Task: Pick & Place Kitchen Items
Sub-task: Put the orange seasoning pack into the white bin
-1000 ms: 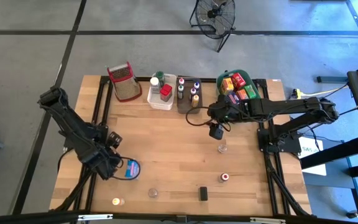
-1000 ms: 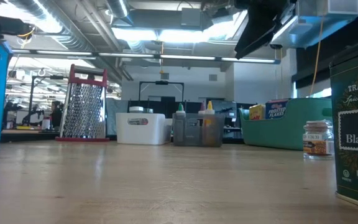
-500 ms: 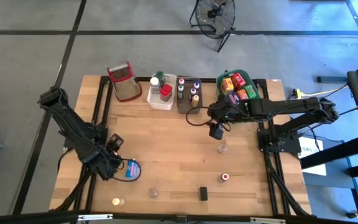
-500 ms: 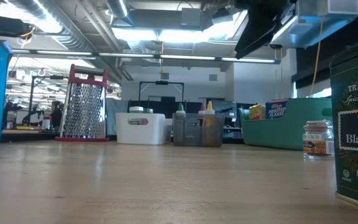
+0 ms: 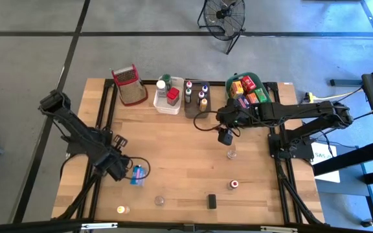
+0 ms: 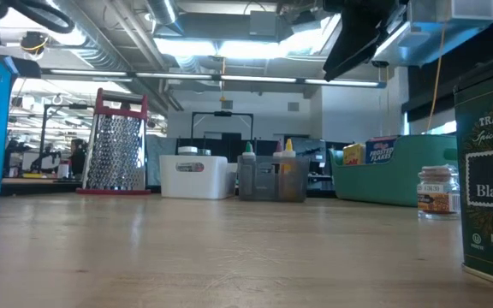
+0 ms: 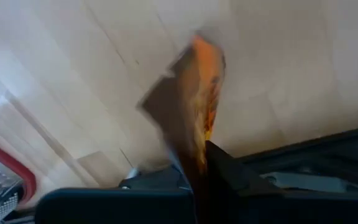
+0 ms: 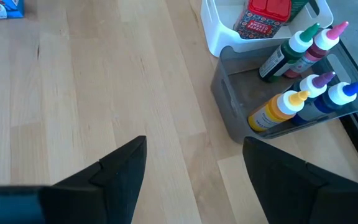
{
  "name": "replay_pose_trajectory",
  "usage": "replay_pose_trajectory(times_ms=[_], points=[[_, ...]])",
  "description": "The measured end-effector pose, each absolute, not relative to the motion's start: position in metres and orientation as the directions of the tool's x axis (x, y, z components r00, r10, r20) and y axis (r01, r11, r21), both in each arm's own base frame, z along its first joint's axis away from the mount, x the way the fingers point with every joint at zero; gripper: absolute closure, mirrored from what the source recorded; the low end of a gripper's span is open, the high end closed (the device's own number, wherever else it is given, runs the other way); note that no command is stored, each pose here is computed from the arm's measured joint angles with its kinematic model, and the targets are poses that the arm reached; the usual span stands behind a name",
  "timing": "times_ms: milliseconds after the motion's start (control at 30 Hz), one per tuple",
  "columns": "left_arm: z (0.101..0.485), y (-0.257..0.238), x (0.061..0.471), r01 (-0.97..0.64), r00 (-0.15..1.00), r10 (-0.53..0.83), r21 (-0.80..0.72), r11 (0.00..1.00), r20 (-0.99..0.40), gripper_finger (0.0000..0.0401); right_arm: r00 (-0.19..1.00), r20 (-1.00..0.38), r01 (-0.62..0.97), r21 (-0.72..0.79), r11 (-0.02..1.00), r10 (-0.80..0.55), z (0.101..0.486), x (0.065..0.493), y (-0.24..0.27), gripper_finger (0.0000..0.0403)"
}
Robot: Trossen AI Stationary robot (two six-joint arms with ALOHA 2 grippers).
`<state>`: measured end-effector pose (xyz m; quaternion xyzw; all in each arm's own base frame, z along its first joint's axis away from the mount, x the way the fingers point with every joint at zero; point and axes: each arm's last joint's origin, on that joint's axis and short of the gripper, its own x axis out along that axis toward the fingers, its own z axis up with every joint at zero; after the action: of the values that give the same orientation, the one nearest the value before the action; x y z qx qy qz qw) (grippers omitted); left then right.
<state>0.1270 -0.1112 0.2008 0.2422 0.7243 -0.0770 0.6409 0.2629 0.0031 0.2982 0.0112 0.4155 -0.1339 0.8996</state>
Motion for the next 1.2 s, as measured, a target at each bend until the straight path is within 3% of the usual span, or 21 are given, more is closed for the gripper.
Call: replay_pose_trajectory(times_ms=[233, 433, 900, 1100, 1200], points=[[0.207, -0.108, 0.133, 0.38, -0.063, 0.248, 0.206, 0.902, -0.967, 0.0399, 0.619, -0.75, 0.251, -0.092, 0.964, -0.233, 0.298, 0.263, 0.003, 0.0133], [0.241, -0.106, 0.142, 0.317, -0.002, 0.31, 0.294, 0.902, -0.951, 0.0399, 0.618, -0.75, 0.251, -0.092, 0.963, -0.233, 0.298, 0.263, 0.003, 0.0133], [0.301, -0.068, 0.176, 0.329, 0.172, 0.54, 0.565, 0.757, -0.824, 0.0399, 0.578, -0.784, 0.208, -0.129, 0.97, -0.228, 0.283, 0.275, 0.006, 0.0133], [0.336, -0.031, 0.195, 0.337, 0.211, 0.638, 0.668, 0.664, -0.741, 0.0399, 0.652, -0.727, 0.086, -0.21, 0.974, -0.214, 0.287, 0.284, 0.01, 0.0133], [0.359, -0.003, 0.212, 0.253, 0.287, 0.597, 0.661, 0.707, -0.749, 0.0399, 0.707, -0.675, 0.044, -0.256, 0.966, -0.211, 0.292, 0.289, 0.011, 0.0133]])
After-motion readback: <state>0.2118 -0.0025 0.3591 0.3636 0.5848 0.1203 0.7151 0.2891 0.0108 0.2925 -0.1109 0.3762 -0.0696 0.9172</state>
